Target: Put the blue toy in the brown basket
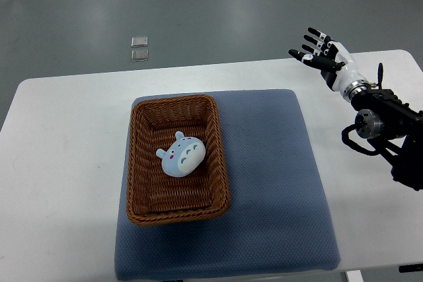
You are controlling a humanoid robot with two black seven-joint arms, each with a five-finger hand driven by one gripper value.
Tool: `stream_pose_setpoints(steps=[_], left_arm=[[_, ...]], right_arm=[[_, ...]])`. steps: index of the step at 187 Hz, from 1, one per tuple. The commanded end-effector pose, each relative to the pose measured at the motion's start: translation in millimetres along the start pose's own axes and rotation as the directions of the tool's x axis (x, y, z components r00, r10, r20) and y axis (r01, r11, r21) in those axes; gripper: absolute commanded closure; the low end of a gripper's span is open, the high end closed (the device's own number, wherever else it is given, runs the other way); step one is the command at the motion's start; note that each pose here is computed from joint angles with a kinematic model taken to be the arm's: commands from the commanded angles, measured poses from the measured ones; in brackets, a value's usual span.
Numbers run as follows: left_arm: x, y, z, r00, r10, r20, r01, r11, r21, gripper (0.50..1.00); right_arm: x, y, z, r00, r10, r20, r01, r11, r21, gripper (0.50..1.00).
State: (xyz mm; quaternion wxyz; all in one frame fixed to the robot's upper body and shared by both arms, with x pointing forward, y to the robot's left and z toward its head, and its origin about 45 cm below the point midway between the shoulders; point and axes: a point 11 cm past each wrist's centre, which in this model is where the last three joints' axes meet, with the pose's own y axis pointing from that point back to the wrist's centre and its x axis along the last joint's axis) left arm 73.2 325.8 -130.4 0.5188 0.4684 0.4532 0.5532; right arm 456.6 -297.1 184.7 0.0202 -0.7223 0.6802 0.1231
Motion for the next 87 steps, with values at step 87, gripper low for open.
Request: stream_pose_setpoints(steps=[87], left_arm=[[-1, 0, 2, 1.000, -0.002, 0.001, 0.002, 1.000, -0.003, 0.500]], right_arm=[[-2, 10, 28, 0.997, 0.029, 0.072, -0.026, 0.999, -0.036, 0.611]])
